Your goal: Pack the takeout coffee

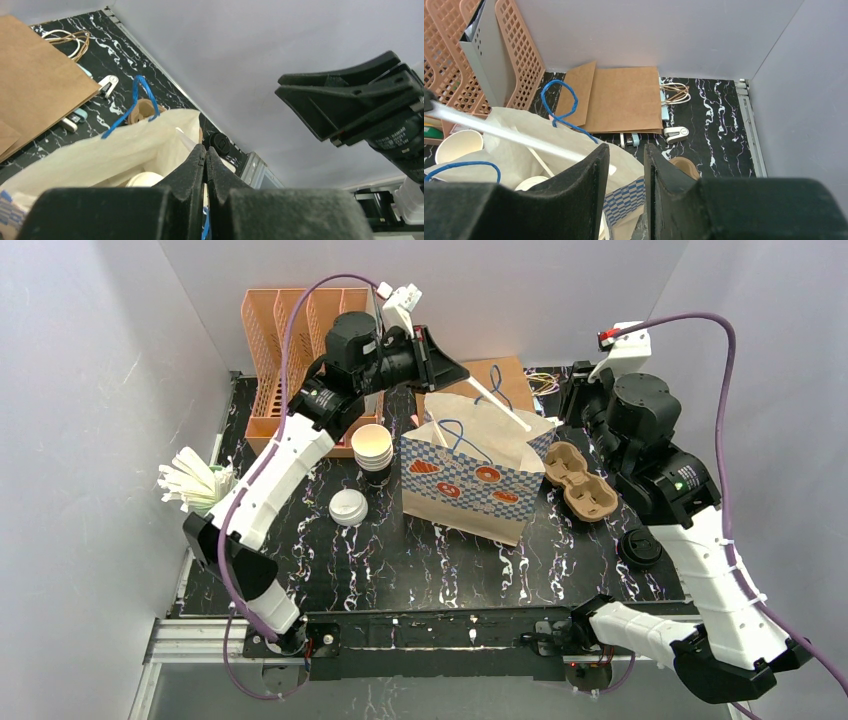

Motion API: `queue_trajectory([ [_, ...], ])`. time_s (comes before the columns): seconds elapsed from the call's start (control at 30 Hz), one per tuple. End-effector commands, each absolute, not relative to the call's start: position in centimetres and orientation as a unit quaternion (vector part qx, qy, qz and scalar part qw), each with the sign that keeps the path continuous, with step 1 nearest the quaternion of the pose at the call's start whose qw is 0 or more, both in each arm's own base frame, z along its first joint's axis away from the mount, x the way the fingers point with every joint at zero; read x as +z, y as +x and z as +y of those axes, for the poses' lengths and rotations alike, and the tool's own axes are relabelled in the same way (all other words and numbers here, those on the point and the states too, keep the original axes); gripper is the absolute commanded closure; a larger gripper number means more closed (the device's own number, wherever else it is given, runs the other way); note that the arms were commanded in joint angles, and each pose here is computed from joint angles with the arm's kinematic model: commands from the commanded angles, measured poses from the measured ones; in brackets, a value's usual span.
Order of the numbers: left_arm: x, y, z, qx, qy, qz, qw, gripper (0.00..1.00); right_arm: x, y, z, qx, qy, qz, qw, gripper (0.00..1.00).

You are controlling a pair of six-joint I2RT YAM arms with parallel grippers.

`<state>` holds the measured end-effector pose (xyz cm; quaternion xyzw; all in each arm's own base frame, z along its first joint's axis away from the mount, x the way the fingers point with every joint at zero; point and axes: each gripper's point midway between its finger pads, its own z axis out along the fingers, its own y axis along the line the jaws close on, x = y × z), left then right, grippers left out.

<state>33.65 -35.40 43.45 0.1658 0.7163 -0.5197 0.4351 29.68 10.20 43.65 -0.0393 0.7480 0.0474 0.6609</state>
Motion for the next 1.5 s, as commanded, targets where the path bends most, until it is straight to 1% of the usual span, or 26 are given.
queue_trajectory([
  [0.0,46.0,30.3,-33.1,-0.515,0.19,0.694,0.467,1.0,44.7,29.6,10.0,0.055,-0.025,0.734,0.677,0.6],
  [0.3,44.2,32.0,-33.7,-0.499,0.194,0.699,0.474,1.0,44.4,29.8,10.6,0.063,-0.031,0.737,0.672,0.6],
  [0.67,40.1,34.5,-36.2,-0.512,0.194,0.707,0.447,1.0,44.7,29.6,10.4,0.065,-0.028,0.739,0.67,0.59],
  [0.77,38.5,35.1,-36.6,-0.509,0.192,0.718,0.434,0.99,44.6,29.4,10.4,0.07,-0.026,0.74,0.668,0.57],
  [0.8,37.7,35.5,-36.4,-0.496,0.185,0.729,0.434,0.77,44.5,29.3,10.4,0.07,-0.026,0.741,0.667,0.54],
  [0.83,37.0,35.9,-36.0,-0.479,0.176,0.742,0.434,0.61,44.5,29.2,10.4,0.071,-0.026,0.741,0.667,0.52],
  [0.87,36.5,36.1,-35.5,-0.462,0.174,0.752,0.437,0.48,44.5,29.2,10.3,0.07,-0.025,0.742,0.666,0.5],
  [0.9,36.5,36.2,-34.9,-0.444,0.172,0.759,0.444,0.38,44.5,29.1,10.3,0.07,-0.025,0.743,0.665,0.48],
  [0.93,36.8,36.4,-34.2,-0.426,0.172,0.763,0.455,0.33,44.3,29.0,10.2,0.069,-0.023,0.745,0.663,0.46],
  [1.07,37.9,36.6,-31.3,-0.362,0.159,0.778,0.488,0.28,43.1,29.0,10.0,0.066,-0.015,0.756,0.651,0.41],
  [1.13,38.1,36.9,-29.4,-0.326,0.137,0.793,0.496,0.26,42.1,29.1,10.3,0.066,-0.014,0.765,0.641,0.35],
  [1.2,38.5,37.2,-27.4,-0.296,0.109,0.801,0.509,0.26,40.5,29.5,10.6,0.061,-0.011,0.785,0.617,0.32],
  [1.27,38.6,37.6,-24.9,-0.258,0.067,0.809,0.523,0.26,38.3,29.7,9.7,0.038,0.03,0.812,0.582,0.29],
  [1.37,37.4,38.1,-20.1,-0.19,-0.004,0.824,0.534,0.25,36.9,30.5,8.8,0.049,0.062,0.823,0.563,0.29],
  [1.47,35.5,37.8,-15.0,-0.122,-0.067,0.838,0.528,0.14,35.1,32.1,6.5,0.071,0.101,0.837,0.533,0.32],
])
